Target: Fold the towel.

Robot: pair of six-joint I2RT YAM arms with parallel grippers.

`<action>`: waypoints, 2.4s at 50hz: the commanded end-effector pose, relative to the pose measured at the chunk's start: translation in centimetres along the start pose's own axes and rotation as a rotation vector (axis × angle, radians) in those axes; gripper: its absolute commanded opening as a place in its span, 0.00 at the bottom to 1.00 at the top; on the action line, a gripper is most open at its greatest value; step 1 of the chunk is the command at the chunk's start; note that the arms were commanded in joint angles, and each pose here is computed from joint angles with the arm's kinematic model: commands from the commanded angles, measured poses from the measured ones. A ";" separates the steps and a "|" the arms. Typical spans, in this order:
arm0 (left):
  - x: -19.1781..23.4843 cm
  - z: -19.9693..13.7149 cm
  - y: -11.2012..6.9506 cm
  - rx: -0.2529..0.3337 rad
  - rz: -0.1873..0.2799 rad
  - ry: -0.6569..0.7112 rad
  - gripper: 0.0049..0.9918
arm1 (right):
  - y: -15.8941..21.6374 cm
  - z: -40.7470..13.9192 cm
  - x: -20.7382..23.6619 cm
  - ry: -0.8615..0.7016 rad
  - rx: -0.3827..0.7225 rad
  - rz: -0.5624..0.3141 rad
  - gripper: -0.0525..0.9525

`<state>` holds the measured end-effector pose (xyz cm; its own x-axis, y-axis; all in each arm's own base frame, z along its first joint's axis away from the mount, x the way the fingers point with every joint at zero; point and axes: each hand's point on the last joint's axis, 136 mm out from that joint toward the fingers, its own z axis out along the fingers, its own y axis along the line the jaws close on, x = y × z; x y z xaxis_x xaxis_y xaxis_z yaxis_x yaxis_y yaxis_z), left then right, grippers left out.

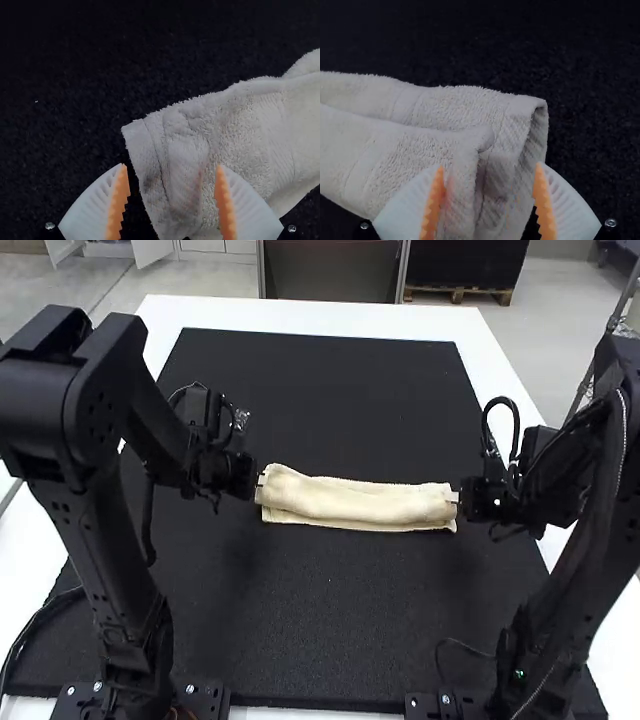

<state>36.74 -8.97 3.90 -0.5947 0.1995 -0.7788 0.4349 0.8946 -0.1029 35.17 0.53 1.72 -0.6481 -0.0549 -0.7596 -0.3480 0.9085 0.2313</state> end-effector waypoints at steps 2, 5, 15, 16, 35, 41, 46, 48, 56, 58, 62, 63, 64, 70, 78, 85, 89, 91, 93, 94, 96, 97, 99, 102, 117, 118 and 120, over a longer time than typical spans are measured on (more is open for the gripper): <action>-0.5 -0.3 0.3 -0.013 0.015 -0.019 0.54 | -0.7 -0.3 -0.6 -0.019 0.038 -0.034 0.57; -0.5 -0.3 0.3 -0.013 0.016 -0.020 0.56 | -0.8 -0.4 -0.6 -0.019 0.048 -0.043 0.63; -0.6 -0.3 0.3 -0.014 0.026 -0.027 0.91 | -1.1 -0.2 -0.5 -0.010 0.063 -0.050 0.86; -0.6 -0.3 0.2 -0.013 0.027 -0.027 0.92 | -1.1 -0.1 -0.4 -0.007 0.061 -0.049 0.86; -1.1 -0.4 0.5 -0.022 0.027 -0.063 0.97 | -1.3 1.1 1.2 0.034 0.046 -0.047 0.96; -1.3 -0.5 0.6 -0.025 0.026 -0.073 0.97 | -1.3 1.5 1.5 0.045 0.040 -0.046 0.96; -1.4 -0.5 0.5 -0.022 0.028 -0.076 0.97 | -1.2 2.0 1.8 0.058 0.030 -0.042 0.96; -1.4 -0.5 0.6 -0.024 0.027 -0.076 0.97 | -1.1 2.2 2.0 0.064 0.025 -0.041 0.96; -1.5 -0.5 0.6 -0.026 0.021 -0.081 0.97 | -0.6 3.2 2.6 0.086 0.002 -0.044 0.96; -1.5 -0.5 0.6 -0.024 0.020 -0.082 0.97 | -0.4 3.4 2.7 0.092 -0.005 -0.046 0.96; -1.5 -0.5 0.6 -0.023 0.020 -0.082 0.97 | -0.2 3.8 2.9 0.098 -0.014 -0.044 0.96; -1.5 -0.5 0.6 -0.023 0.018 -0.082 0.97 | -0.2 3.9 2.9 0.099 -0.016 -0.044 0.96; -1.6 -0.5 0.6 -0.023 0.020 -0.083 0.97 | -0.1 4.0 2.8 0.100 -0.018 -0.042 0.96; -1.7 -0.5 0.5 -0.019 0.022 -0.087 0.97 | 0.3 4.3 2.3 0.090 -0.027 -0.041 0.92; -1.8 -0.6 0.4 -0.015 0.023 -0.092 0.97 | 0.7 4.6 2.0 0.088 -0.036 -0.038 0.86; -2.0 -0.6 0.5 -0.016 0.025 -0.099 0.97 | 1.0 4.8 1.9 0.088 -0.043 -0.039 0.86; -2.1 -0.7 0.6 -0.020 0.023 -0.102 0.97 | 1.1 4.9 1.9 0.088 -0.044 -0.038 0.86; -2.0 -0.7 0.8 -0.024 0.020 -0.102 0.97 | 1.1 4.9 1.9 0.088 -0.044 -0.038 0.86; -2.1 -0.8 1.0 -0.028 0.019 -0.107 0.97 | 1.1 4.9 1.9 0.088 -0.044 -0.038 0.86; -2.2 -0.8 1.1 -0.033 0.018 -0.110 0.97 | 1.1 4.9 1.9 0.088 -0.044 -0.038 0.86; -2.2 -0.8 1.2 -0.034 0.017 -0.110 0.97 | 1.1 4.9 1.9 0.089 -0.044 -0.038 0.86; -2.2 -0.9 1.3 -0.035 0.016 -0.112 0.97 | 1.1 4.9 2.0 0.091 -0.045 -0.037 0.86; -2.2 -0.9 1.4 -0.038 0.015 -0.112 0.97 | 1.1 4.9 2.0 0.091 -0.045 -0.037 0.86; -2.2 -0.9 1.5 -0.040 0.012 -0.111 0.97 | 1.1 4.9 2.0 0.093 -0.045 -0.035 0.86; -2.2 -1.0 1.6 -0.043 0.012 -0.114 0.97 | 2.2 5.3 2.1 0.102 -0.067 -0.037 0.86; -2.2 -1.0 1.6 -0.042 0.012 -0.114 0.97 | 2.3 5.3 2.2 0.104 -0.069 -0.037 0.86; -2.2 -1.0 1.6 -0.042 0.012 -0.114 0.97 | 2.4 5.3 2.3 0.107 -0.072 -0.038 0.86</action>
<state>38.04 -7.75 5.27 -0.5260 0.1788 -0.8314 0.4116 0.9091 -0.0649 37.32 1.03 -1.73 -0.6793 -0.1229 -0.7235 -0.3392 0.9268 0.1611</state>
